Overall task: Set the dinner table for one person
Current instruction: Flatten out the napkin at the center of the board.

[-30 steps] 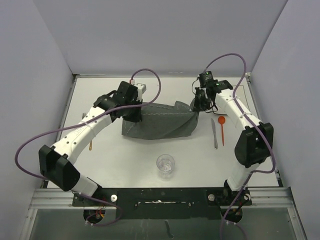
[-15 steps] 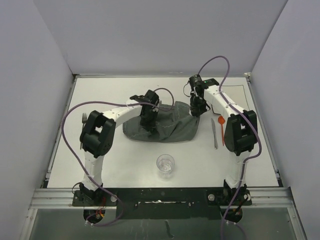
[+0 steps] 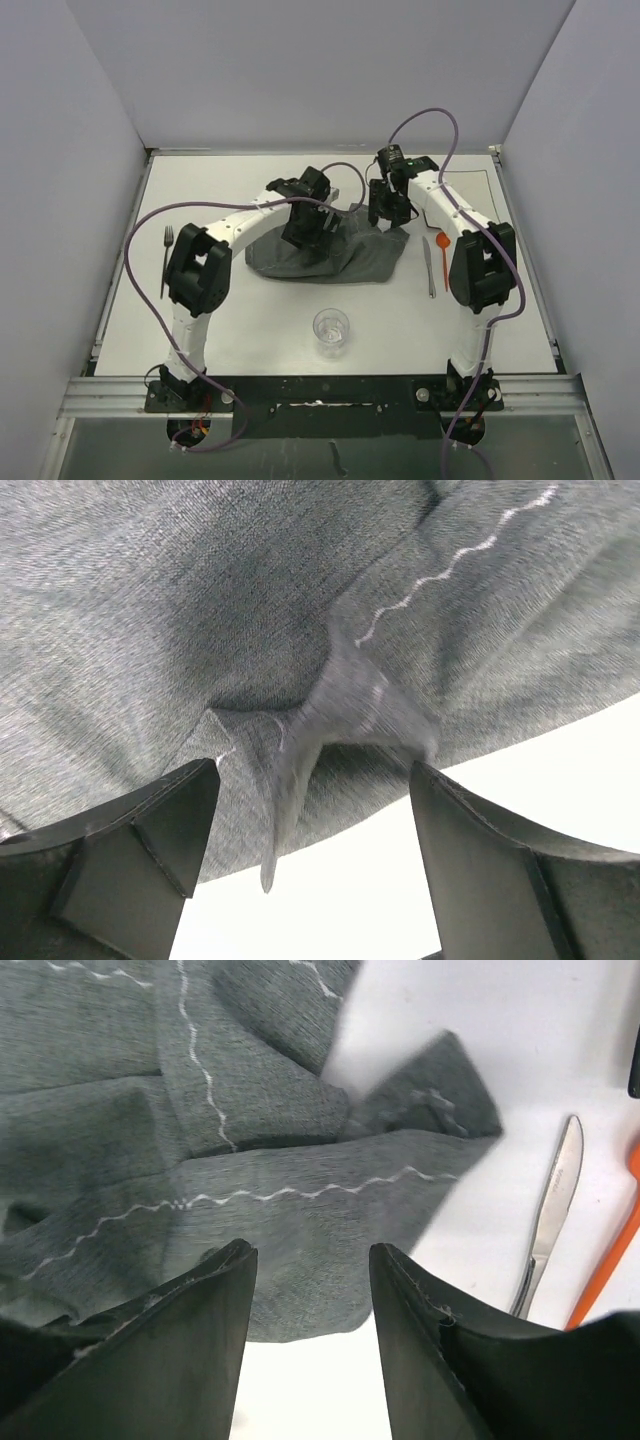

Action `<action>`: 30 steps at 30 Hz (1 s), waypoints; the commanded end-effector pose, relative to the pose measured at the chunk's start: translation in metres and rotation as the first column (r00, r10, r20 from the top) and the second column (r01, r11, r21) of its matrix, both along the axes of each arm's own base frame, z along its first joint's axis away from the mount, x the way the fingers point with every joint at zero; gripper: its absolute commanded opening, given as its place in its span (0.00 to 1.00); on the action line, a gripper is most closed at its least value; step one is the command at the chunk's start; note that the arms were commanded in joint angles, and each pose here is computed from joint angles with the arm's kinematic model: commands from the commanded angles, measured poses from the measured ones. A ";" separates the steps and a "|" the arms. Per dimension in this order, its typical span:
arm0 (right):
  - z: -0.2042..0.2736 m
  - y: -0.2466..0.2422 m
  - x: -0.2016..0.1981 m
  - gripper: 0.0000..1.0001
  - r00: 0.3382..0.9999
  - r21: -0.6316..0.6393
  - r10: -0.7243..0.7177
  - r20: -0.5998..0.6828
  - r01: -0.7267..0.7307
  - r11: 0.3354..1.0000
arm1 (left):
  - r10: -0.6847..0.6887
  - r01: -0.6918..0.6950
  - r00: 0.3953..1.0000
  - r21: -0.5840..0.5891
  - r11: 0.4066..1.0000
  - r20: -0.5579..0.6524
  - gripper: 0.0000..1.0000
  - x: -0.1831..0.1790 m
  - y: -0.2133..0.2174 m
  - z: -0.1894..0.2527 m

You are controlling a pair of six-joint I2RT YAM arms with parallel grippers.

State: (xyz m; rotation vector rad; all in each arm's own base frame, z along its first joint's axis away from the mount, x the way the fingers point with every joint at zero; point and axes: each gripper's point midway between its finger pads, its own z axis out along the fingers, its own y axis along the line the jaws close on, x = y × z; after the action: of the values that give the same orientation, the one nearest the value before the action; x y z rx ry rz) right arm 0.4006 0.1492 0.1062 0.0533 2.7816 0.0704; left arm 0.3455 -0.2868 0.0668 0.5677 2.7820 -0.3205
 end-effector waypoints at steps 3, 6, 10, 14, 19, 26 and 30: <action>0.060 0.017 0.020 0.50 0.984 0.093 0.035 0.174 -0.051 0.994 | -0.025 0.053 0.978 -0.130 0.990 0.208 0.77 0.007 -0.001 0.119; 0.060 0.021 0.018 0.50 0.985 0.102 0.044 0.167 -0.061 0.993 | -0.013 0.039 0.975 -0.114 0.993 0.221 0.79 0.008 0.003 0.125; 0.061 0.033 0.017 0.50 0.980 0.111 0.086 0.179 -0.107 0.988 | 0.013 0.009 0.978 -0.102 0.995 0.210 0.78 0.013 0.009 0.114; 0.054 0.048 0.013 0.50 0.974 0.128 0.164 0.158 -0.185 0.974 | 0.039 -0.025 0.983 -0.078 0.997 0.180 0.77 0.015 0.014 0.101; 0.036 0.078 0.003 0.53 0.947 0.151 0.289 0.143 -0.310 0.939 | 0.130 -0.127 0.978 -0.030 0.991 0.162 0.77 0.027 0.030 0.079; -0.002 0.131 -0.014 0.54 0.863 0.136 0.496 0.098 -0.505 0.852 | 0.289 -0.288 0.953 -0.020 0.957 0.094 0.77 0.045 0.061 0.048; -0.016 0.156 -0.029 0.53 0.794 0.112 0.602 0.086 -0.608 0.786 | 0.369 -0.368 0.926 -0.021 0.929 0.085 0.77 0.051 0.079 0.042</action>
State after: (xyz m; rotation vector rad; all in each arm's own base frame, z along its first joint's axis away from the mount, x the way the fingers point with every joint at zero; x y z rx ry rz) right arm 0.3756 0.2749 0.0810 -0.6024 2.7316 0.3638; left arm 0.3807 -0.2195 0.1149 0.1925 2.7474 -0.2261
